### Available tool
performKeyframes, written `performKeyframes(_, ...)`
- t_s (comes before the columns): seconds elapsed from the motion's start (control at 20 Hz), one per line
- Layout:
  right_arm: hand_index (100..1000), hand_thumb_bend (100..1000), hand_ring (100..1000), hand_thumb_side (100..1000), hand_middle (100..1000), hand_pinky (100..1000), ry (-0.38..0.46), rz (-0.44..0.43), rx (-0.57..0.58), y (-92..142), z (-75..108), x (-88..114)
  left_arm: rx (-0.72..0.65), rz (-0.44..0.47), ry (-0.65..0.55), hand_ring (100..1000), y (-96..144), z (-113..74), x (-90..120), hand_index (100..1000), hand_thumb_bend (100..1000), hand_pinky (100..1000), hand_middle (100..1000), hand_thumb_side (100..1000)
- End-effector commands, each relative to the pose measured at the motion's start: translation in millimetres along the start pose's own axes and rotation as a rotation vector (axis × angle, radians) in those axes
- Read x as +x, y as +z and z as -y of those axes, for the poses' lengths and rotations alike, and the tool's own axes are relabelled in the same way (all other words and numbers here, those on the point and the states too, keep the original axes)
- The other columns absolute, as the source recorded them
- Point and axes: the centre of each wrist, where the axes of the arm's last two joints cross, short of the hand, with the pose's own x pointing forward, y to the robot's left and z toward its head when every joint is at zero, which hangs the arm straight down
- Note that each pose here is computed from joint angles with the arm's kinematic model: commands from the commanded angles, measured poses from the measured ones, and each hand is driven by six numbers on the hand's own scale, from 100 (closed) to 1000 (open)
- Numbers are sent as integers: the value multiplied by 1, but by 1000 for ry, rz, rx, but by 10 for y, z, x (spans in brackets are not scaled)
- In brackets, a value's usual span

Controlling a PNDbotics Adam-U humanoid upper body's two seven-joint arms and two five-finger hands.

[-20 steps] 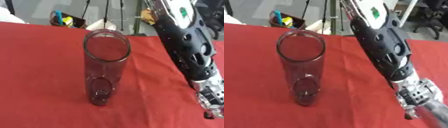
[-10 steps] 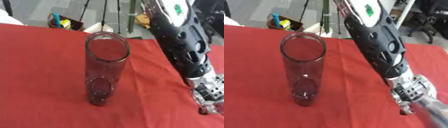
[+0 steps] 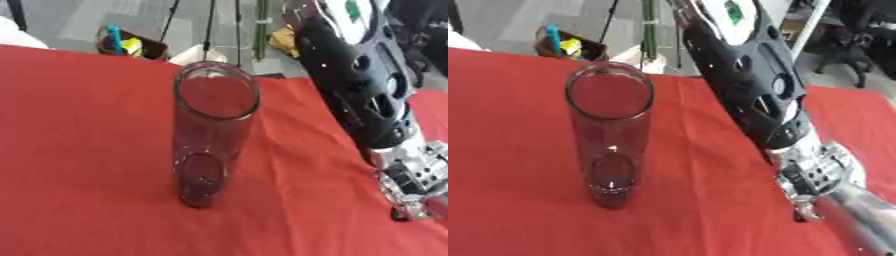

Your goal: Arrange flowers into the vase.

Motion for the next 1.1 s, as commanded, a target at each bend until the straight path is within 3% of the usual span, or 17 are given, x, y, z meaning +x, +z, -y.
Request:
performKeyframes(0.05, 100, 100, 241, 537, 100, 100, -27, 21, -3, -42, -11, 144, -16, 21, 14, 448, -57, 39, 40, 756, 100, 505, 662, 951)
performKeyframes(0.6, 100, 100, 221, 523, 100, 100, -103, 6, -40, -27, -59, 190, -31, 26, 37, 447, -97, 79, 39, 755, 100, 504, 661, 954)
performKeyframes(1.1, 100, 100, 225, 520, 100, 100, -118, 4, -36, 56, -111, 175, -33, 23, 40, 446, -106, 82, 40, 754, 100, 503, 661, 953)
